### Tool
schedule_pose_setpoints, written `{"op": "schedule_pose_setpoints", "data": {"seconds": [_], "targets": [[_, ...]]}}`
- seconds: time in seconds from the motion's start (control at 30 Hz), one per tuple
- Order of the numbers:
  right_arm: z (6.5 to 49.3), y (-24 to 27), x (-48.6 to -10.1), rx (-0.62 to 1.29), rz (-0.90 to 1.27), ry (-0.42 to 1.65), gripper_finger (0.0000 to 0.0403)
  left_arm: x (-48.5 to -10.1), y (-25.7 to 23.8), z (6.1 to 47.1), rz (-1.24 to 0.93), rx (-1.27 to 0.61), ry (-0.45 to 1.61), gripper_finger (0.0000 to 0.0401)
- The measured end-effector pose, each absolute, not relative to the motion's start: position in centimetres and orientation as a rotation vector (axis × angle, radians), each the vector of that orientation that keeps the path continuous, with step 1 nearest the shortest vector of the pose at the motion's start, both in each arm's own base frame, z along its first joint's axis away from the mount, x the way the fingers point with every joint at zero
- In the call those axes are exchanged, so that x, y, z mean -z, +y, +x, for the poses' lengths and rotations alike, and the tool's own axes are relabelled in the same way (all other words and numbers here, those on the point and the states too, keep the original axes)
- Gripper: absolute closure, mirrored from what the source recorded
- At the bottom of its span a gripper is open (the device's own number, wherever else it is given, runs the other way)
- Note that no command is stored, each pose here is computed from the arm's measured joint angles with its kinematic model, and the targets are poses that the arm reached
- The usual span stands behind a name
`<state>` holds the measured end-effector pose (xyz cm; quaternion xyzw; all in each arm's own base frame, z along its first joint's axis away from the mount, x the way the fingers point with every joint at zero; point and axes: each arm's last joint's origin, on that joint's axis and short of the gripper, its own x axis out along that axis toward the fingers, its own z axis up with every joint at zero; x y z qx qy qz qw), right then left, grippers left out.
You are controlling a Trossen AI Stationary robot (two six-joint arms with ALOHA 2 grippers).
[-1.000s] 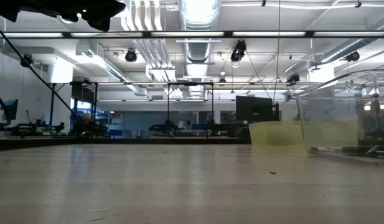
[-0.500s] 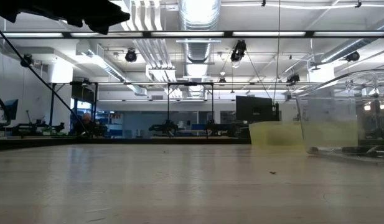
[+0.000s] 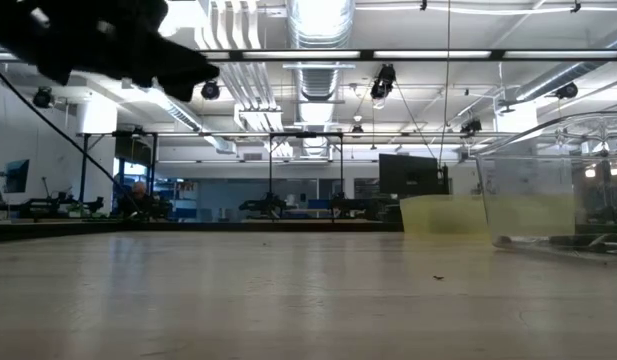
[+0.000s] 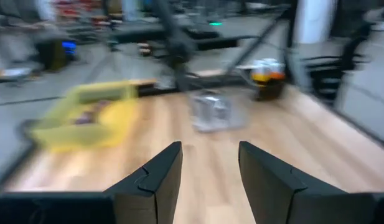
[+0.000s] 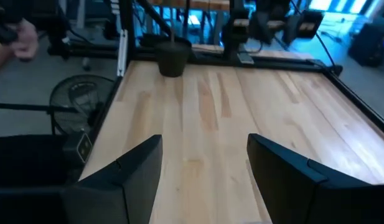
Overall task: Pick & Place Paint Supplies
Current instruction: Return to Home Position
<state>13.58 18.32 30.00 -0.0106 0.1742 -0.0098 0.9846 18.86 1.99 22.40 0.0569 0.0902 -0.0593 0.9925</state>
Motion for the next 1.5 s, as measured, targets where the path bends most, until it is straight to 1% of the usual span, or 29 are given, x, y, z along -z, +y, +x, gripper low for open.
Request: {"op": "schedule_pose_setpoints", "data": {"seconds": [0.07, 0.17, 0.33, 0.6, 0.87, 1.1, 1.27, 1.43, 1.5], "targets": [[13.4, 18.1, -29.7, 0.006, -0.015, 0.33, 0.0169, -21.0, 1.7, 18.3, 0.089, 0.179, 0.195, 0.0236], [13.3, 17.9, -29.3, -0.006, -0.018, 0.33, 0.0169, -18.7, 1.6, 17.1, 0.052, 0.161, 0.234, 0.0236], [13.5, 18.3, -29.4, -0.023, -0.025, 0.31, 0.0169, -17.5, 1.3, 15.0, 0.049, 0.149, 0.135, 0.0236], [14.0, 19.7, -30.2, -0.055, -0.047, 0.296, 0.0169, -16.4, 0.9, 12.5, 0.069, 0.149, 0.018, 0.0236], [14.5, 20.6, -30.6, -0.065, -0.076, 0.298, 0.0169, -15.5, 0.7, 11.4, 0.051, 0.161, 0.119, 0.0236], [14.6, 20.8, -30.7, -0.076, -0.075, 0.299, 0.0169, -15.3, 0.6, 10.9, 0.086, 0.164, 0.136, 0.0236], [14.5, 20.9, -30.8, -0.087, -0.081, 0.293, 0.0169, -15.3, 0.6, 10.9, 0.044, 0.159, 0.137, 0.0236], [14.5, 20.9, -30.8, -0.089, -0.097, 0.293, 0.0169, -15.3, 0.6, 10.9, -0.089, 0.149, 0.148, 0.0236], [14.6, 20.8, -30.8, -0.085, -0.097, 0.293, 0.0169, -15.3, 0.7, 10.9, -0.109, 0.147, 0.149, 0.0236]]}}
